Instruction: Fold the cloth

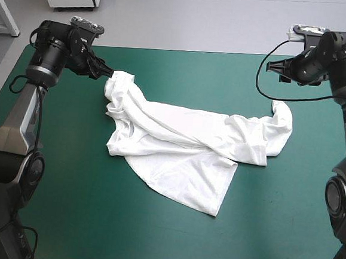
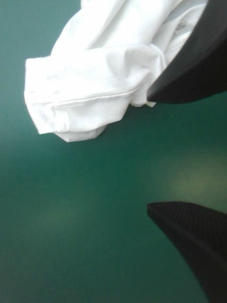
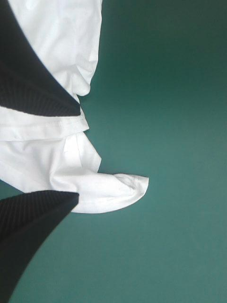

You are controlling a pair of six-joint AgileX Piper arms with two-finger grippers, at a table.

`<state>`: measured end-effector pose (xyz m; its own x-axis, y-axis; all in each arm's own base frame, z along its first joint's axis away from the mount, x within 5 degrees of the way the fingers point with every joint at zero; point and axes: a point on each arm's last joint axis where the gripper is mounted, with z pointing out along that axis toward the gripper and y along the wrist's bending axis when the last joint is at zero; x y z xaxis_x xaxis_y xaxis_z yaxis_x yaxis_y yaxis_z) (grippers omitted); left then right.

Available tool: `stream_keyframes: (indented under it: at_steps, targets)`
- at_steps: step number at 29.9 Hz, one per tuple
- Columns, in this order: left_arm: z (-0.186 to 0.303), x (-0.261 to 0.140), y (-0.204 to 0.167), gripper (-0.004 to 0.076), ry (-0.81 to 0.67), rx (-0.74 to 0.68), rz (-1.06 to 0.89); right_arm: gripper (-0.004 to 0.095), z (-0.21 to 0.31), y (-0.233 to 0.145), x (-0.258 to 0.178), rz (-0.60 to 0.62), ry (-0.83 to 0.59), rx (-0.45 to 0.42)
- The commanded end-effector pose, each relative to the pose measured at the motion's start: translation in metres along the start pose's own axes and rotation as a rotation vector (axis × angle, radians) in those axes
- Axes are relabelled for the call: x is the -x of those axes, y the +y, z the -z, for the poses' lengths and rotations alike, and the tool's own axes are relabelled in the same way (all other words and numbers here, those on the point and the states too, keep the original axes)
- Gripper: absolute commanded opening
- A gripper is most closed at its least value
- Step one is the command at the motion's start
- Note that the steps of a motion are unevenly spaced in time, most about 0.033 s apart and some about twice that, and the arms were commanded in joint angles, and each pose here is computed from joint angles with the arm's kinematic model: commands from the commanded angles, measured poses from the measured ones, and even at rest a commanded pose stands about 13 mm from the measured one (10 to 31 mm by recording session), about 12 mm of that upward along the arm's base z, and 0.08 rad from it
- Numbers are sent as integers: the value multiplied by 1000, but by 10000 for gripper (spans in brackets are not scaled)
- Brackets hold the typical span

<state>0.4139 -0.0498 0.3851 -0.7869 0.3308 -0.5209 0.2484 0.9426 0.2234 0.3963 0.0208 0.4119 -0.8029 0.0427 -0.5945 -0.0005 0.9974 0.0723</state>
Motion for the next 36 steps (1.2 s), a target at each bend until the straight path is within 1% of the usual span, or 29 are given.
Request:
stream_keyframes:
  at_steps: [1, 4, 6, 9, 13, 16, 20, 27, 30, 33, 36]
  targets:
    - [67, -9, 8, 438, -91, 29, 18, 469, 64, 0, -7, -4, -117, 21]
    - [94, -21, 5, 438, -120, -3, 21, 469, 82, 0, -22, -5, -120, 23]
    - [100, -27, 1, 438, -128, -42, -4, 469, 88, 0, -30, -8, -112, 32]
    - [94, -26, 0, 438, -139, -33, -15, 468, 97, 2, -41, -14, -109, 55]
    - [66, -14, -1, 438, -155, -26, -21, 469, 99, 5, -43, -24, -105, 90]
    - [33, -7, -3, 438, -119, -35, -24, 469, 99, 8, -44, -22, -103, 122]
    - [-5, 2, -7, 432, -71, -55, -1, 469, 99, 8, -44, -24, -103, 128]
    - [-53, 24, -5, 420, -81, -63, 42, 465, 99, 10, -44, -23, -102, 140]
    - [-75, 23, 3, 418, -49, -99, 88, 465, 99, 11, -44, -21, -102, 149]
    - [-98, 15, 16, 405, 20, -110, 123, 463, 99, 11, -44, -21, -104, 150]
    - [-116, 11, 17, 405, 48, -126, 134, 463, 99, 11, -42, -22, -111, 150]
